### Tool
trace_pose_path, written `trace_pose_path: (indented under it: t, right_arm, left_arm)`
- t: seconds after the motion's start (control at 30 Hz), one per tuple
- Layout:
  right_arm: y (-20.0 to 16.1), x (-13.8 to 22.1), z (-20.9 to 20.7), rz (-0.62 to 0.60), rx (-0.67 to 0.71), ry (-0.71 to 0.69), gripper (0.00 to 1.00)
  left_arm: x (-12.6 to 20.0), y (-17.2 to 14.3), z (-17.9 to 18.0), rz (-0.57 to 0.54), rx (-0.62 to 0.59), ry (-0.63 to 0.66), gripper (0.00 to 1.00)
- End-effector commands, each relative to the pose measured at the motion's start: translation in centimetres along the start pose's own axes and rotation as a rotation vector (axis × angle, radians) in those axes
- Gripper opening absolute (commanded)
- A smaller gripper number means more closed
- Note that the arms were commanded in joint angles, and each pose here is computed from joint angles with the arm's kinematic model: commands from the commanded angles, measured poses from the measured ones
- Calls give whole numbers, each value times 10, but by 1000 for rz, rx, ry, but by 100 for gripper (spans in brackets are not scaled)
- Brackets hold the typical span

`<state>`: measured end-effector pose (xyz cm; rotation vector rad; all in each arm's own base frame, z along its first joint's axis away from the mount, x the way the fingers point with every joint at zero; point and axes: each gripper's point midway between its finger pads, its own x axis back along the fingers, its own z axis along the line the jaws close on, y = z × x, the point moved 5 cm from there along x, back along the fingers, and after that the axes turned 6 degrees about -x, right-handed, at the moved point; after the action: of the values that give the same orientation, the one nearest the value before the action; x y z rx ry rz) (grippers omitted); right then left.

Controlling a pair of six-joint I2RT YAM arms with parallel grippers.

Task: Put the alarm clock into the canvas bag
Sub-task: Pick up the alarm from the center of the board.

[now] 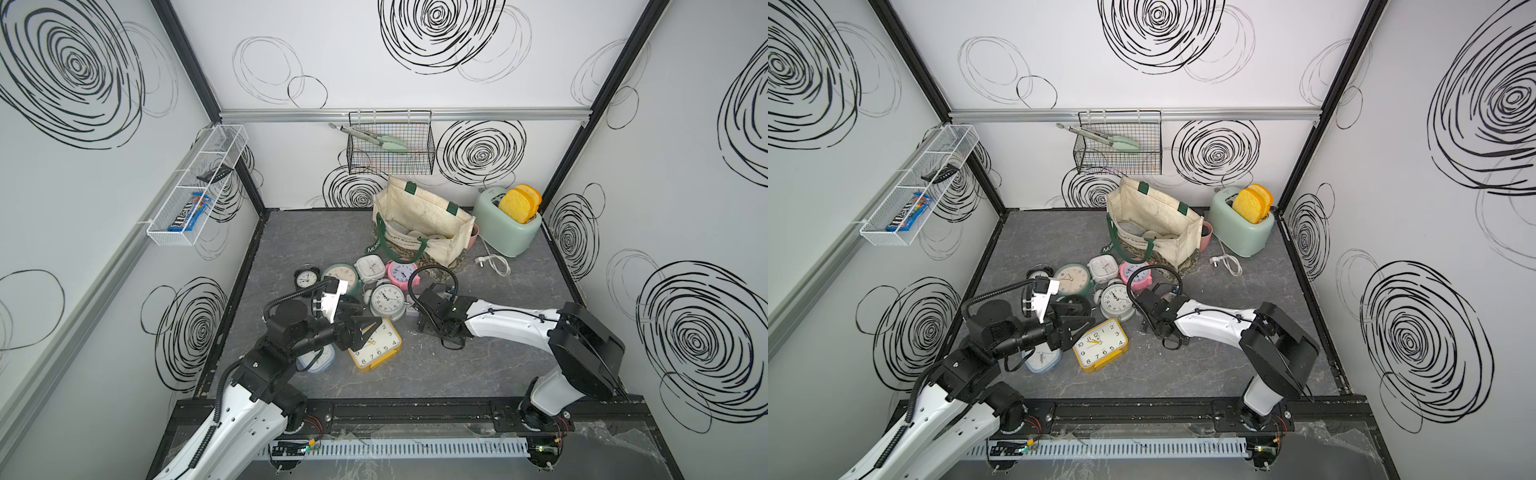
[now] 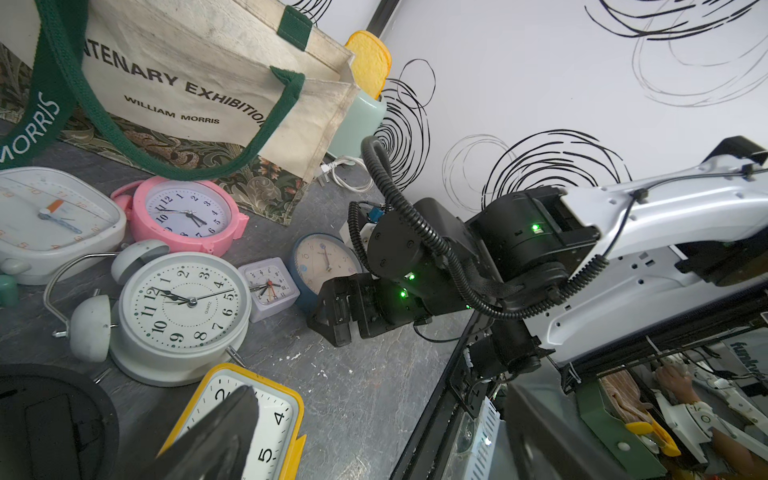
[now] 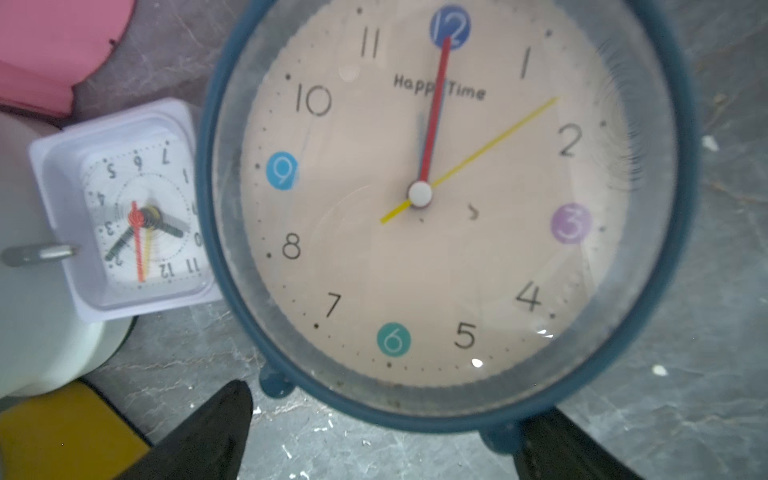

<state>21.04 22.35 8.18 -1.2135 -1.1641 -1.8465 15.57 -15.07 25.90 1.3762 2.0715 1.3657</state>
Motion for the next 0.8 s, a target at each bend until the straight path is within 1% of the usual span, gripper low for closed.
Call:
trace_pose_path:
  t: [0.0,0.13,0.27,0.33,0.57,0.77]
  right_arm:
    - [5,0,-5,-42,-31,-59,97]
    - [11,-5,-6,-72,-29,-72,98]
    - [13,-11,-8,-65,-39,-87,100]
    - [13,-13,-8,-63,-45,-84,99]
    - [17,-15,-8,-97,-34,-74,93]
    - [18,-14,-7,-110,0,-52,81]
  left_arm:
    - [1,7,-8,-40,-37,-46,96]
    - [2,7,-10,-40,-42,-55,96]
    - [1,6,-13,-35,-47,-68,96]
    - [1,6,-13,-35,-47,-69,96]
    - [1,5,-14,-34,-47,-70,96]
    - [1,5,-13,-32,-47,-68,96]
